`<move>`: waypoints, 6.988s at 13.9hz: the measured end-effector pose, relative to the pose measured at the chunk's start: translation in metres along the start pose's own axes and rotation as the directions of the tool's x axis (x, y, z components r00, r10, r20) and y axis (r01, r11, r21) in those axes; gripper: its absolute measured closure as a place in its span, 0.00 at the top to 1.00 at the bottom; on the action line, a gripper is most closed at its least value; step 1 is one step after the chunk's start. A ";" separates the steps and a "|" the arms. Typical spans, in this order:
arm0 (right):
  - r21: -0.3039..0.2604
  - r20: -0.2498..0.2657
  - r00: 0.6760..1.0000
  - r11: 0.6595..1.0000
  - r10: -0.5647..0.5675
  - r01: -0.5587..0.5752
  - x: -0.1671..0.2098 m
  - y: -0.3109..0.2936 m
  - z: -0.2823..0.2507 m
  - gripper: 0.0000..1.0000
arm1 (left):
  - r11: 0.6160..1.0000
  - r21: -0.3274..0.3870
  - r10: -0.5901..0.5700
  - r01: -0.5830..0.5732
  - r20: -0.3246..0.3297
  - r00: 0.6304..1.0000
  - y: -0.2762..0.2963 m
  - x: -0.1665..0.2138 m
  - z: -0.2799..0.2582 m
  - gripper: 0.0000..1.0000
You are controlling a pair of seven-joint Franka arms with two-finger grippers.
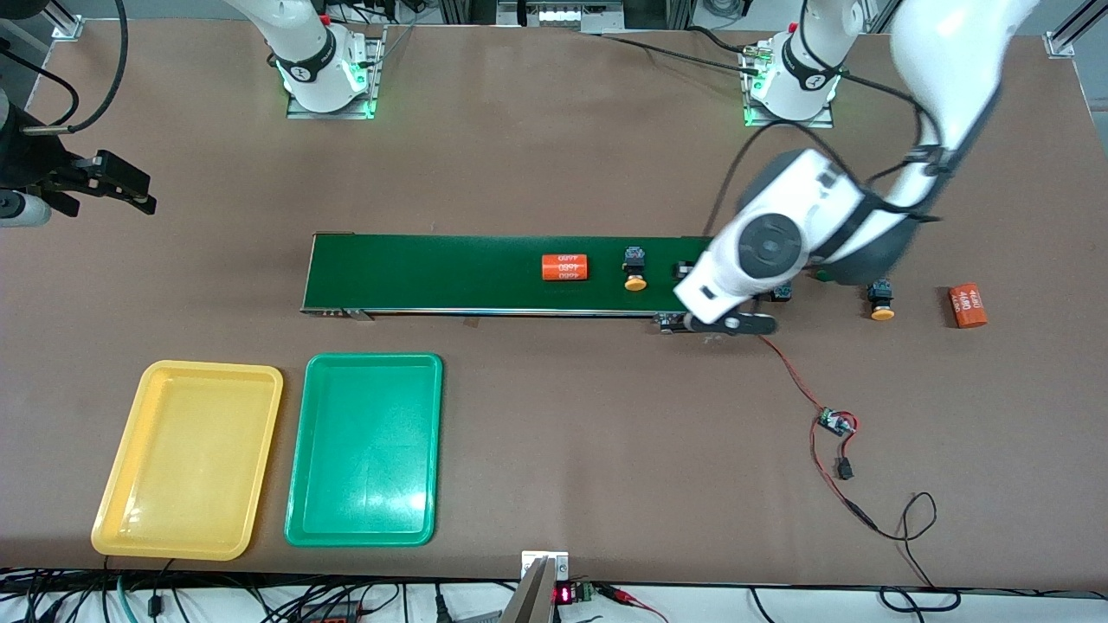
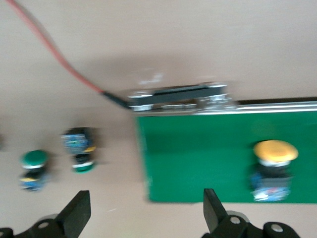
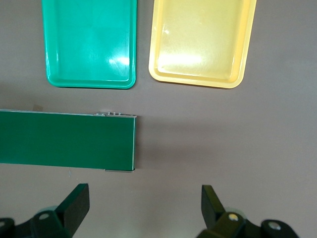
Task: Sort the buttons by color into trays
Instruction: 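Reach the left gripper to the second yellow-cap button and grasp it, then place the second yellow-cap button on the belt with the left gripper, then grasp a green-cap button with the left gripper, then place the green button on the belt while the right gripper reaches the belt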
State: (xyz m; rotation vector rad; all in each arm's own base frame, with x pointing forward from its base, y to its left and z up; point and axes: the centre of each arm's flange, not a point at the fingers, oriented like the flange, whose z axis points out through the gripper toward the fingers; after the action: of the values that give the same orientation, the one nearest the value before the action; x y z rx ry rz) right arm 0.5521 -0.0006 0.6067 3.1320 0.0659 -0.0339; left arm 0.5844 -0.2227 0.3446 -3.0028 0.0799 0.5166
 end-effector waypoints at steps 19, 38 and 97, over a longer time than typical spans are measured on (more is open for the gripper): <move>0.000 -0.001 1.000 1.000 0.011 -0.011 0.000 0.006 0.000 1.00 | 1.000 0.028 0.002 -0.001 -0.024 1.000 -0.291 0.003 0.212 0.90; 0.000 -0.004 1.000 1.000 0.012 -0.012 0.001 0.007 -0.001 1.00 | 1.000 -0.018 0.011 -0.009 0.073 0.997 -0.025 -0.014 0.048 0.42; 0.016 0.034 0.996 0.996 0.085 -0.086 0.007 -0.287 0.173 1.00 | 0.995 -0.099 -0.037 0.030 -0.073 0.997 0.085 0.000 0.094 0.73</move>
State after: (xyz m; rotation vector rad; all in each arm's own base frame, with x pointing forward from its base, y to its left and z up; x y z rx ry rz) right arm 0.5435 0.2847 0.4315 3.1466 -0.0690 -0.0866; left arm 0.5476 -0.2976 0.2493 -3.1126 0.0096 0.4170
